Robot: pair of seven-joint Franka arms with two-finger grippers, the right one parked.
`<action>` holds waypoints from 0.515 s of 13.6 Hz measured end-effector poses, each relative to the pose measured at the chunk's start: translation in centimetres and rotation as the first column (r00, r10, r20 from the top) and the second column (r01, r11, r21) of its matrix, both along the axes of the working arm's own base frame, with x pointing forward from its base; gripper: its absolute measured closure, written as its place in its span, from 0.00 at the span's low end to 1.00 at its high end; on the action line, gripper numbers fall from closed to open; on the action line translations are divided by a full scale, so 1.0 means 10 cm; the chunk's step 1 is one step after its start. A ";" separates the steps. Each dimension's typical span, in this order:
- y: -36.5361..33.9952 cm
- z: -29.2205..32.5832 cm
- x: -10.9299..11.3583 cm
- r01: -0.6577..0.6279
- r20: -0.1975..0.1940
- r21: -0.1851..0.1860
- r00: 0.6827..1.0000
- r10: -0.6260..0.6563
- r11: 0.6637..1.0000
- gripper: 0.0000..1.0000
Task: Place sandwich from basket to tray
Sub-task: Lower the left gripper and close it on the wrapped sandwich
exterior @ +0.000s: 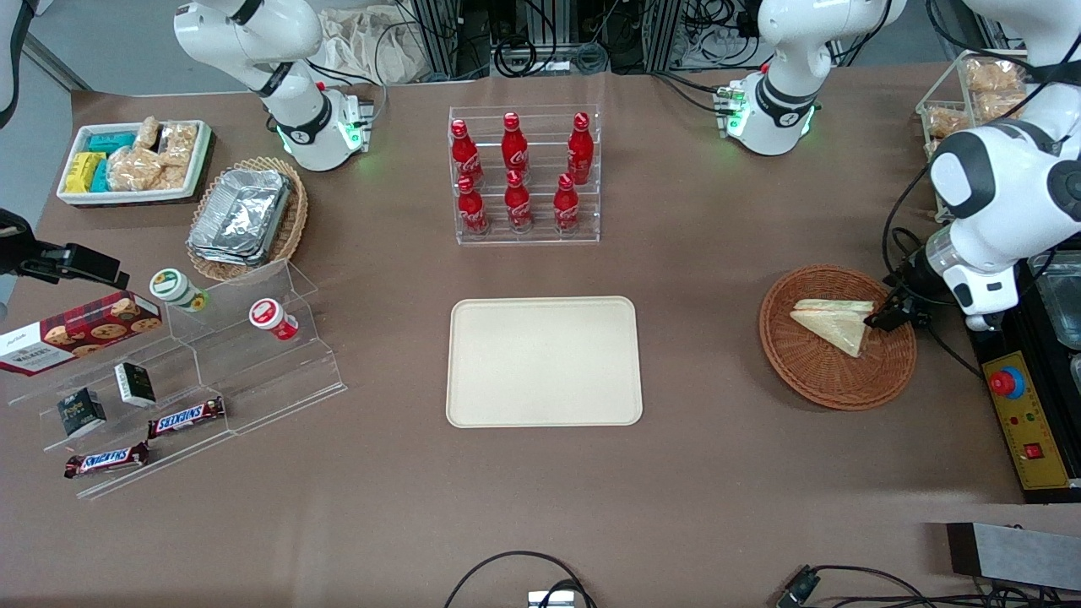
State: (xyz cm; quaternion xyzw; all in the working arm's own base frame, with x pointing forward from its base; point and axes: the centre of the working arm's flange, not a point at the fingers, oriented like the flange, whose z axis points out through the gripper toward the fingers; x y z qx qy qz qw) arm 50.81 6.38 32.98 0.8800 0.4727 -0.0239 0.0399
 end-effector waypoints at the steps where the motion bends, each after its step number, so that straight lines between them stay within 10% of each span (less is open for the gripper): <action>1: 0.00 -0.07 -0.01 -0.005 -0.004 0.000 1.000 0.005 1.000 0.00; 7: 0.12 -0.48 -0.07 -0.048 -0.044 -0.004 0.998 0.048 0.999 0.00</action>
